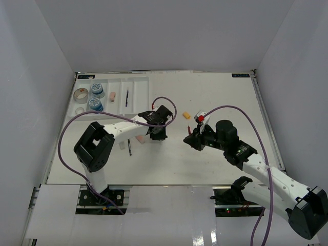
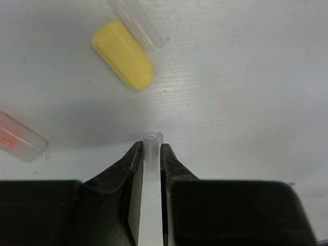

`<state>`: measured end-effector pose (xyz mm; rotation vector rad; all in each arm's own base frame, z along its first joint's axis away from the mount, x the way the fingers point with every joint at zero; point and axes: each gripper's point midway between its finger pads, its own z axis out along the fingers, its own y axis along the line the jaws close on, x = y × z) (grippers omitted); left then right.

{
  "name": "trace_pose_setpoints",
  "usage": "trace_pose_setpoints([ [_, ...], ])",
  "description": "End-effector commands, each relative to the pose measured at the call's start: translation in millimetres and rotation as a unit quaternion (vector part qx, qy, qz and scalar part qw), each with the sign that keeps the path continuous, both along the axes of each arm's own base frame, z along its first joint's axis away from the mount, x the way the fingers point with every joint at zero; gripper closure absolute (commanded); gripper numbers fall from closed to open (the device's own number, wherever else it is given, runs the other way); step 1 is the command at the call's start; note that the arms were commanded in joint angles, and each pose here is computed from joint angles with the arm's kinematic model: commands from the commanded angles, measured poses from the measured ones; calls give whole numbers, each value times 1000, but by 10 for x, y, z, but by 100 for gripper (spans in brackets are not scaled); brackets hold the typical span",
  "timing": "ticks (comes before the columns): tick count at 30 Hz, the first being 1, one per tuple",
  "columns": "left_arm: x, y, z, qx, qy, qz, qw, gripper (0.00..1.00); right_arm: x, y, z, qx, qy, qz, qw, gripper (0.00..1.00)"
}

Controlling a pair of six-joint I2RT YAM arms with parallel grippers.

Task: Sort the stationery into containers
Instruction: Pick up the pen cap from the center of the board.

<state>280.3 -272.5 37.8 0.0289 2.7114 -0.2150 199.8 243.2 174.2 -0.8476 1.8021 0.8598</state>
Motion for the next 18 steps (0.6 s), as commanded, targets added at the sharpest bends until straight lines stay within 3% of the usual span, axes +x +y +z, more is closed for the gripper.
trace_pose_setpoints([
  [1,201,-132,645,-59,-89,-7,994,100,-6,68,153,23,-1,12,1000,92],
  [7,408,-262,1464,-131,-208,-42,969,100,-38,204,241,42,12,43,998,92],
  [11,488,-304,2145,-183,-304,-65,933,100,-37,352,352,61,10,63,996,92],
  [18,431,-199,2849,-236,-429,-85,868,100,6,599,462,79,7,84,993,92],
])
